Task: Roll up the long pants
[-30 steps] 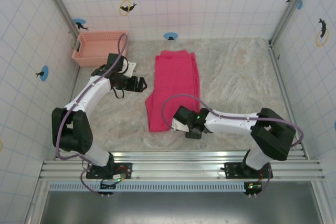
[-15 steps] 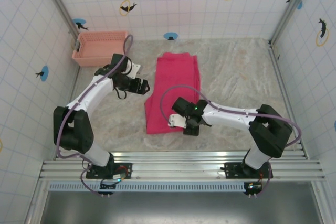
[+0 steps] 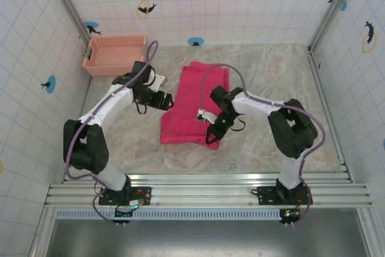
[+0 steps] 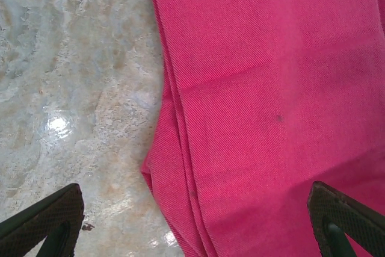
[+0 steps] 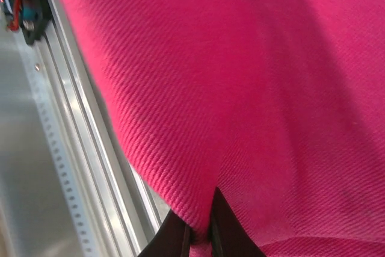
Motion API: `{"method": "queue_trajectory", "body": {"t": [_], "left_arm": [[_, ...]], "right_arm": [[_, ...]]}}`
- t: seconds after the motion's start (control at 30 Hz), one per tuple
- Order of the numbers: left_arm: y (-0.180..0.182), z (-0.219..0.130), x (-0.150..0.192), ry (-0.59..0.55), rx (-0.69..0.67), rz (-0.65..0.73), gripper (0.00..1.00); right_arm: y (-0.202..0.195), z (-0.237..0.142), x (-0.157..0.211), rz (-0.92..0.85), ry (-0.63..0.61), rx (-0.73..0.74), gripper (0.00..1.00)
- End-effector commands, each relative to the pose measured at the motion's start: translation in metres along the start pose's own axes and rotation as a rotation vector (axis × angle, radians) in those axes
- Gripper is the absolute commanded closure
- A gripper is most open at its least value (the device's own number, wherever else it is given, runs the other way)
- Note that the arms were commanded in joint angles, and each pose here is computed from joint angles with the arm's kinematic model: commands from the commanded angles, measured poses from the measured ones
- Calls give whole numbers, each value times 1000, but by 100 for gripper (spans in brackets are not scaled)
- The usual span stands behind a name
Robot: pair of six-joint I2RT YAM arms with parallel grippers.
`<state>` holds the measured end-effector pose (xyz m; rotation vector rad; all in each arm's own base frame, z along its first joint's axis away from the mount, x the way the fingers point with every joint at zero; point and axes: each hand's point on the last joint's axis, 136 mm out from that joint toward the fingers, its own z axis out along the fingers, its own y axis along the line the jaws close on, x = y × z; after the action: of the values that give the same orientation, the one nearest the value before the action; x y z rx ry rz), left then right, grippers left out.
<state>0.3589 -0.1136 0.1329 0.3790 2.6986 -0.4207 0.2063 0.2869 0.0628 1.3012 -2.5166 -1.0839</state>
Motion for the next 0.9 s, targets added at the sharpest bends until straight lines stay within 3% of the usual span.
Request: {"method": "queue_trajectory", "body": {"t": [0.0, 0.13, 0.23, 0.3, 0.53, 0.57, 0.73, 0.87], "left_arm": [[-12, -23, -5, -28, 3, 58, 3], [-33, -26, 2, -17, 64, 84, 4], [-56, -27, 13, 9, 122, 115, 15], [-68, -26, 24, 35, 146, 130, 27], [-81, -16, 53, 99, 159, 128, 95], [-81, -17, 54, 95, 156, 129, 100], [-90, -29, 53, 63, 162, 155, 100], [-78, -8, 57, 127, 118, 150, 100]], "right_arm": [[0, -13, -29, 74, -96, -104, 93], [-15, -18, -43, 127, -131, -141, 93], [-26, -20, -51, 161, -147, -156, 93], [-33, -20, -53, 178, -157, -169, 93], [-45, -23, -61, 209, -175, -197, 93], [-46, -22, -62, 211, -174, -202, 93], [-47, -22, -66, 219, -178, -230, 93], [-46, -22, -69, 217, -180, -235, 93]]}}
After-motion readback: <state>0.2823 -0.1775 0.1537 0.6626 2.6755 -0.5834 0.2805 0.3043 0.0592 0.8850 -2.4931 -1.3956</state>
